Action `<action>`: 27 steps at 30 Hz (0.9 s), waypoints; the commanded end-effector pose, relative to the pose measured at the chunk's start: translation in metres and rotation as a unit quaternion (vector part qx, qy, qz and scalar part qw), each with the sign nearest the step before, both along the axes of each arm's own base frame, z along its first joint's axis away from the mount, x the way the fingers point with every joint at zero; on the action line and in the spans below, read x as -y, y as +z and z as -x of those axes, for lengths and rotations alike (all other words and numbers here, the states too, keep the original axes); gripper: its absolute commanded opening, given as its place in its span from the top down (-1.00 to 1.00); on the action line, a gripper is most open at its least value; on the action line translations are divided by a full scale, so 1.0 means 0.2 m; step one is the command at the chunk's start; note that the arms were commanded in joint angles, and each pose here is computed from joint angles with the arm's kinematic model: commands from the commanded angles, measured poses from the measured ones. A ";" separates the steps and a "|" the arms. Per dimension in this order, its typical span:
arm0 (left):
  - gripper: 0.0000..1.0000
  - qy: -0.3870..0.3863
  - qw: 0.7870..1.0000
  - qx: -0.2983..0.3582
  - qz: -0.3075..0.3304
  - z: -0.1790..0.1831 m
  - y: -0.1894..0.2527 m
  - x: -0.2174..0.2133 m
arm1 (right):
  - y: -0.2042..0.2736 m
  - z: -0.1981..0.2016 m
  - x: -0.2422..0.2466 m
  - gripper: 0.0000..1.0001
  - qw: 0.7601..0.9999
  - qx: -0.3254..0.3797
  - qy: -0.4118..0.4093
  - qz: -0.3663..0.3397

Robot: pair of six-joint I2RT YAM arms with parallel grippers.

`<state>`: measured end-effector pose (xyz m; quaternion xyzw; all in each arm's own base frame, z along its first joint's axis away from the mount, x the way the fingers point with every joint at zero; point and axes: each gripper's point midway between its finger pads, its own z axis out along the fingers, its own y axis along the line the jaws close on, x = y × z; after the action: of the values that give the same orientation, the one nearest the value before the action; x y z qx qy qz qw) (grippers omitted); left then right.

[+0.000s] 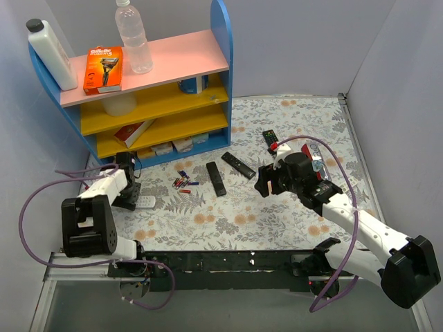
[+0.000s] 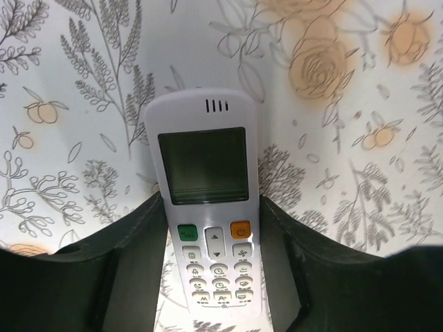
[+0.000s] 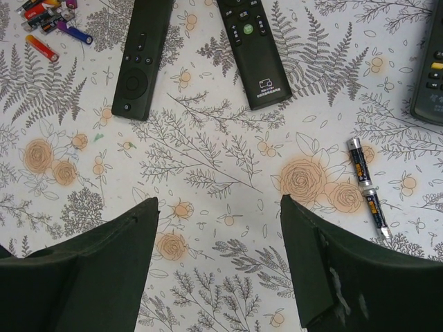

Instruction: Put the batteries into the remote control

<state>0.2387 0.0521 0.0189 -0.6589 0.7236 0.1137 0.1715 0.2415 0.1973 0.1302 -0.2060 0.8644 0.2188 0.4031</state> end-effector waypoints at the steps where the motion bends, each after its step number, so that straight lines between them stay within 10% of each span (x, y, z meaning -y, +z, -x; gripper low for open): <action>1: 0.40 0.053 0.996 0.050 0.045 0.04 0.04 0.08 | 0.04 0.02 -0.03 -0.55 1.000 0.007 0.010 -0.018; 14: 1.00 -0.118 0.959 0.236 0.105 -0.10 0.38 0.35 | 0.07 0.09 -0.14 -0.51 0.995 -0.021 0.061 -0.072; 27: 1.00 -0.376 0.720 0.551 0.192 -0.20 1.11 0.87 | 0.45 0.15 -0.45 -0.53 0.956 -0.074 0.148 -0.242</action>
<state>0.2774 -0.0846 0.1891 -0.4156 0.7258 -0.3742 0.4006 0.2124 0.2506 0.1510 -0.2067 0.8390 0.3817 0.3280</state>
